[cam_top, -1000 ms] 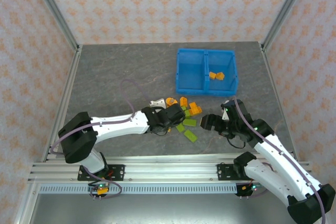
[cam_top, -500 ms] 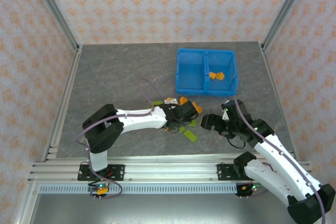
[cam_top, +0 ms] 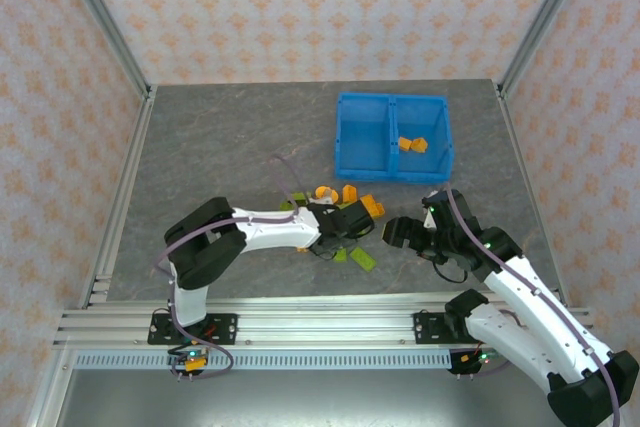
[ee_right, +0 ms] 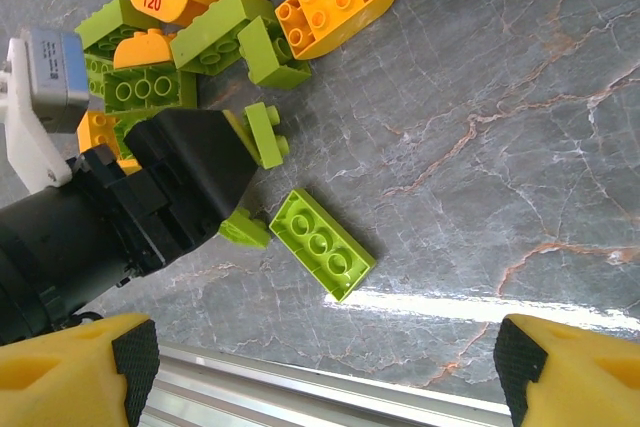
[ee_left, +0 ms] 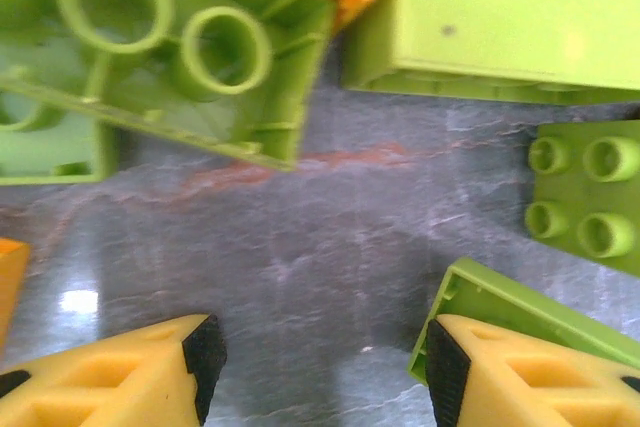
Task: Sort the legos into containers by color
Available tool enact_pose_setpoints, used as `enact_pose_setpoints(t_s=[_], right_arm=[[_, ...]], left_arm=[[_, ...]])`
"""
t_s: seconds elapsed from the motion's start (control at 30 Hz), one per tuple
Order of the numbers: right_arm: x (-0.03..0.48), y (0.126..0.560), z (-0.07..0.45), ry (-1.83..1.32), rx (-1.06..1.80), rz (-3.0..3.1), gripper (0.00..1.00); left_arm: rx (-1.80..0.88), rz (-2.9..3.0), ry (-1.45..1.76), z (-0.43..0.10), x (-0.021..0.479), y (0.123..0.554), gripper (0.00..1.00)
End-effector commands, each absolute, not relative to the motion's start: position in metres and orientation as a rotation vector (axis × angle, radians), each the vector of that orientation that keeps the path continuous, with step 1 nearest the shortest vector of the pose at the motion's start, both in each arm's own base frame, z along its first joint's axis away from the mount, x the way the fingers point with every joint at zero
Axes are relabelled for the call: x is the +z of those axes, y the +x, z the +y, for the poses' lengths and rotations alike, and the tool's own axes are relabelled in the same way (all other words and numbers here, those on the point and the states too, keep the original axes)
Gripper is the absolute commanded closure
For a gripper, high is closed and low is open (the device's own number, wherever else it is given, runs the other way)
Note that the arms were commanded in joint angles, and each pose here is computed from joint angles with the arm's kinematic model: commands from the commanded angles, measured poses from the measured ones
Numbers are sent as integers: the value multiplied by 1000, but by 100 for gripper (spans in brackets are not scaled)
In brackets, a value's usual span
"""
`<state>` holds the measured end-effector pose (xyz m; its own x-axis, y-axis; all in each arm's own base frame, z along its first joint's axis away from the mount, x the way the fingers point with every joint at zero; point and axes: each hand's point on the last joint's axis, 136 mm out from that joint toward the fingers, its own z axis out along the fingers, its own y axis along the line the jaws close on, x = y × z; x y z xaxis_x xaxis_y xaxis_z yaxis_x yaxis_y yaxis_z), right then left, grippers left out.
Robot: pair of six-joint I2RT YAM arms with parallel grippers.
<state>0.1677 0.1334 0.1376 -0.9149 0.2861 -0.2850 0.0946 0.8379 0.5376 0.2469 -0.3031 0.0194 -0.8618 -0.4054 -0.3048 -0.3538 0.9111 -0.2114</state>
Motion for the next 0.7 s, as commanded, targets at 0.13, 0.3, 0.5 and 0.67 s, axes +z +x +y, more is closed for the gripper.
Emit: enact_pose_setpoints(t_s=[0.13, 0.3, 0.5, 0.67], right_arm=[[140, 172, 132, 308, 745, 2628, 12], [144, 172, 129, 301, 721, 2628, 11], [139, 172, 130, 317, 729, 2632, 11], [141, 173, 130, 308, 729, 2623, 11]], left_arm=[[-21, 2757, -519, -263, 13, 231, 50], [-95, 2779, -451, -286, 21, 231, 48], [-148, 2755, -378, -300, 39, 226, 28], [49, 2682, -274, -286, 44, 239, 33]])
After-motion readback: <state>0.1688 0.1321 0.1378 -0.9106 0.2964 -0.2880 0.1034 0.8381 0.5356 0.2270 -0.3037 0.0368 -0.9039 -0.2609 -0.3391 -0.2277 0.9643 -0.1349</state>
